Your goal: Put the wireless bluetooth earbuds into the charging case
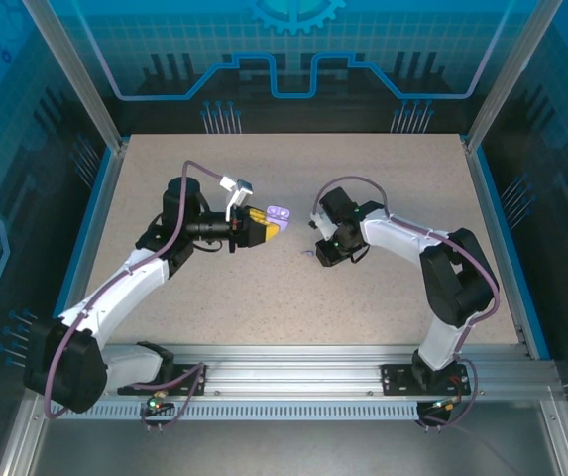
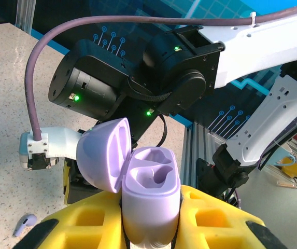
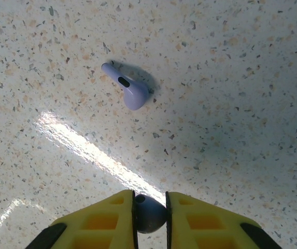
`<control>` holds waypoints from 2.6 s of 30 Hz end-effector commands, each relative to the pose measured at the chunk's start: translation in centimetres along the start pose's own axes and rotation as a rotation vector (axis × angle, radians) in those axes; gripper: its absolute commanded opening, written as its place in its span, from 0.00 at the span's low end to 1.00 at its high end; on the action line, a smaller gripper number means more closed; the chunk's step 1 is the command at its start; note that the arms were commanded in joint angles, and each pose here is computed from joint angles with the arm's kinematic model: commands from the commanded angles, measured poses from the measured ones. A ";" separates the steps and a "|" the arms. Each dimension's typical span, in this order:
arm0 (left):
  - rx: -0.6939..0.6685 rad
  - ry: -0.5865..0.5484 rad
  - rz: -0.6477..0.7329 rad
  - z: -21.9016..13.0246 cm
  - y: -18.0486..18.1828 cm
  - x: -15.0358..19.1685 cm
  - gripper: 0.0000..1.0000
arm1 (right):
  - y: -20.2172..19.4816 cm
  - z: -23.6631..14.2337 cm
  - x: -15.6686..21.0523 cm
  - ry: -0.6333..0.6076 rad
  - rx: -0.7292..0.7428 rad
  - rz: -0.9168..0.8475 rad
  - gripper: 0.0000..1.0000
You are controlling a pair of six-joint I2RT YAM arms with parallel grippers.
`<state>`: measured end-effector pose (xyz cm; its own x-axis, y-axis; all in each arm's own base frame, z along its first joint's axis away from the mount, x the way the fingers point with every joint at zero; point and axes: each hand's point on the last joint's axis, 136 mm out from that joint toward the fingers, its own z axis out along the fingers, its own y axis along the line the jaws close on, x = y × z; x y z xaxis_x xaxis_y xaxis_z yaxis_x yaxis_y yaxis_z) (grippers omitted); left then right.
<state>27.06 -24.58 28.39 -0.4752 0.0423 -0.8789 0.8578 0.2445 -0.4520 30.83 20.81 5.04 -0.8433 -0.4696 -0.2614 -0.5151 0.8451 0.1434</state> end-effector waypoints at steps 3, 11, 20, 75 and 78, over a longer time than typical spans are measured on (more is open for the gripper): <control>-0.001 -0.003 0.011 0.2 0.2 0.0 0.08 | -0.4 0.6 0.7 0.032 0.009 0.014 0.20; -0.002 0.001 0.014 0.1 0.1 -0.1 0.09 | -0.7 1.0 1.0 0.057 0.023 0.012 0.20; -0.004 0.008 0.006 0.2 0.3 -0.1 0.08 | -0.7 2.6 1.5 0.137 0.016 0.010 0.21; -0.026 0.046 -0.082 1.9 1.9 2.0 0.07 | -2.2 -0.5 0.8 -0.006 0.039 0.153 0.20; -0.048 0.046 -0.110 2.6 2.9 2.6 0.07 | -2.4 -1.0 0.7 -0.035 0.019 0.176 0.19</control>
<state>28.17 -25.90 25.07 -0.5635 0.0750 -0.8227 0.8046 0.2758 -0.5259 31.11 17.76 4.44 -0.9093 -0.3503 -0.2247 -0.3811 0.9178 0.1112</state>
